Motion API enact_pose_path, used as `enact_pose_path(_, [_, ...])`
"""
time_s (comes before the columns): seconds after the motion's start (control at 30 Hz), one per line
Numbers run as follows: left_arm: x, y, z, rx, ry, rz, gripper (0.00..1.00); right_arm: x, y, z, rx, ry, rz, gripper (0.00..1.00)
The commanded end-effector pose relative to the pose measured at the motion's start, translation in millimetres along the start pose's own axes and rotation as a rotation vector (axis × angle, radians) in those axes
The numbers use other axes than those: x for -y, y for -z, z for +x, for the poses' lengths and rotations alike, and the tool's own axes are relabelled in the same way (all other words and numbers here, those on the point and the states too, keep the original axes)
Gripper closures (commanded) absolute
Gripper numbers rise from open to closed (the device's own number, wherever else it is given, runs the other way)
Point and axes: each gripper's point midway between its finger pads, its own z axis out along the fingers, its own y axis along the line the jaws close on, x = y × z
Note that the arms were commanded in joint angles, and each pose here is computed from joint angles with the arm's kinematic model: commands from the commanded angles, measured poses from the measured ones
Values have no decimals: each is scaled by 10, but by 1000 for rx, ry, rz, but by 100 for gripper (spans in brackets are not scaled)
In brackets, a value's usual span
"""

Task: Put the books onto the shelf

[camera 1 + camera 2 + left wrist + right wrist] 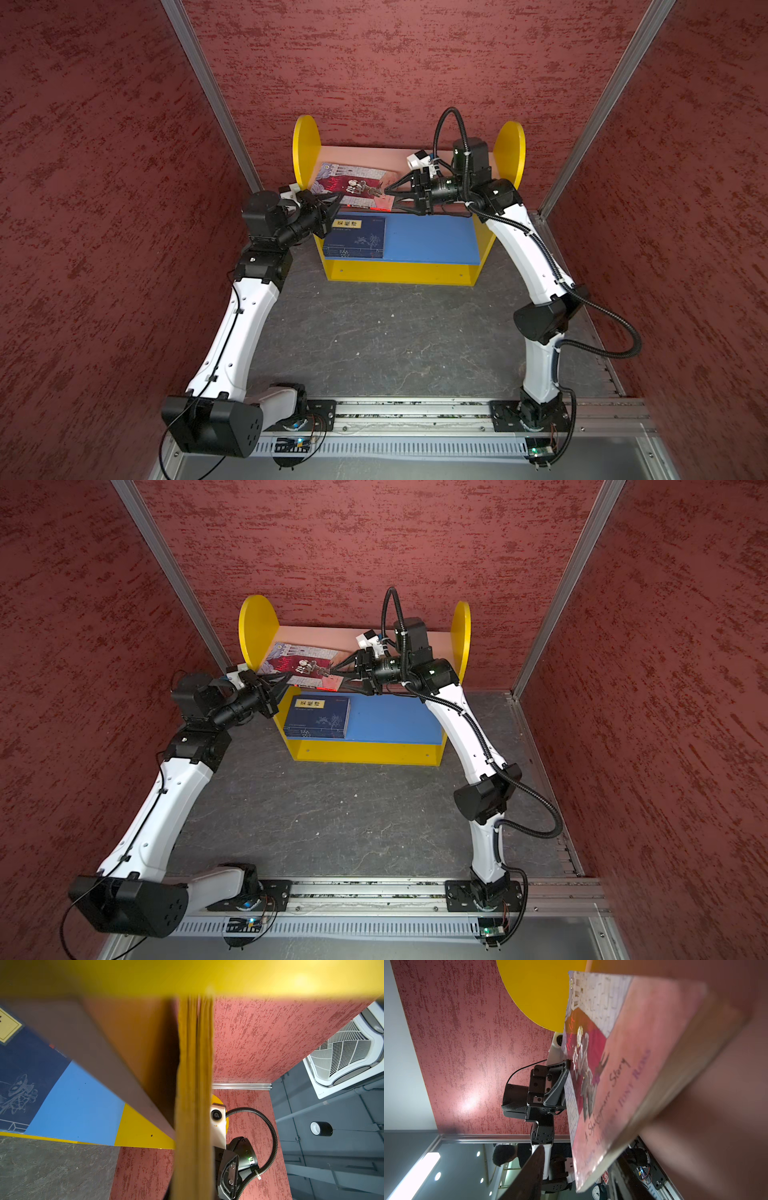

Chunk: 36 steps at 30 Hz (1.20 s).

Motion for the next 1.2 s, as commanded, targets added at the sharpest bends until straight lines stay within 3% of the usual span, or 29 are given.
enact_pose_path(0.0, [148,36,-108,43,7,31,100,41,61,3,54,7,38,49])
enact_pose_path(0.3, [166,6,-138,50,4,30,100,97,0,110,80,-29,14,49])
enact_pose_path(0.57, [99,-3,-148,53,9,14,100,-118,-27,142,127,-19,-79,49])
enact_pose_path(1.17, [34,-58,-178,57,9,1,95,-234,-90,163,144,30,-62,54])
